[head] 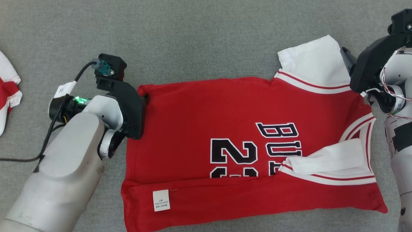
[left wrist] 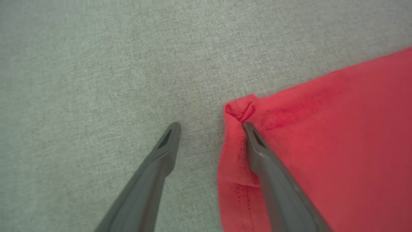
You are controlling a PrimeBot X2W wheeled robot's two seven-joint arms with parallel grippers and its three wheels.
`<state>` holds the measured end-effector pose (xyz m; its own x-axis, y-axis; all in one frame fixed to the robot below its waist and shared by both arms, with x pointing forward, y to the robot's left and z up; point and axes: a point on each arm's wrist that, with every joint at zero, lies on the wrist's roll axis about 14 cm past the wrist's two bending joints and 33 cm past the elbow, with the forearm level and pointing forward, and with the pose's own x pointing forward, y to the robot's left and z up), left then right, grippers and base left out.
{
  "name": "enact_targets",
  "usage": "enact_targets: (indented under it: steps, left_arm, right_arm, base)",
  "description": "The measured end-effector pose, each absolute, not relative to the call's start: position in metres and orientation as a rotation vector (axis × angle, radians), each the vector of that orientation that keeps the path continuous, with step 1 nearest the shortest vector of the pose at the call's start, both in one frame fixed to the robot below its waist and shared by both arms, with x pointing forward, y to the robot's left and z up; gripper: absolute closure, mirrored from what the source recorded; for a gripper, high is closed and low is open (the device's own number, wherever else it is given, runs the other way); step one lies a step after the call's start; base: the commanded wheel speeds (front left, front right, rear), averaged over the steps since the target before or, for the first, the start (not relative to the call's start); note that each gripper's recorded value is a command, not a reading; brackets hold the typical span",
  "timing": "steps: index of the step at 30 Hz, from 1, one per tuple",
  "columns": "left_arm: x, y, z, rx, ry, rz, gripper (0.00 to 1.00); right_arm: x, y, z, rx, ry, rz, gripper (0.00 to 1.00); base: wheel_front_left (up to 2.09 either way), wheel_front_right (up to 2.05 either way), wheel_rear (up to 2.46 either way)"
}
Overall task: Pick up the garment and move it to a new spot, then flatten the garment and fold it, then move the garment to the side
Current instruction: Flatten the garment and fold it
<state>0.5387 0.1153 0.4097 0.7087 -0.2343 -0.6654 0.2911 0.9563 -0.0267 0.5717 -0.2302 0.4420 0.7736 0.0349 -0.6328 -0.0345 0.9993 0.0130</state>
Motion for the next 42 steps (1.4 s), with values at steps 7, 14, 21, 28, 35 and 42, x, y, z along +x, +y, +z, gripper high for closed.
enact_targets:
  steps: [7, 14, 21, 28, 35, 42]
  left_arm:
    - [0.549, 0.115, 0.406, 0.14, 0.735, -0.308, 0.2]
    - [0.555, 0.105, 0.402, 0.137, 0.776, -0.337, 1.0]
    - [0.563, 0.114, 0.404, 0.024, 0.757, -0.286, 1.0]
    - [0.565, 0.122, 0.403, 0.001, 0.74, -0.274, 1.0]
    - [0.563, 0.128, 0.405, -0.004, 0.72, -0.262, 1.0]
    - [0.564, 0.129, 0.404, -0.023, 0.705, -0.257, 1.0]
  right_arm:
    - [0.574, -0.228, 0.436, 0.002, 0.695, 0.043, 0.0]
    - [0.577, -0.231, 0.432, -0.001, 0.708, 0.039, 0.0]
    - [0.589, -0.238, 0.431, 0.001, 0.714, 0.02, 0.0]
    - [0.593, -0.225, 0.407, 0.038, 0.769, 0.032, 0.0]
    - [0.597, -0.211, 0.393, 0.044, 0.803, 0.056, 0.0]
    - [0.602, -0.208, 0.389, 0.029, 0.826, 0.063, 0.27]
  base:
    - [0.0, 0.0, 0.0]
    - [0.0, 0.0, 0.0]
    - [0.0, 0.0, 0.0]
    - [0.0, 0.0, 0.0]
    - [0.0, 0.0, 0.0]
    - [0.0, 0.0, 0.0]
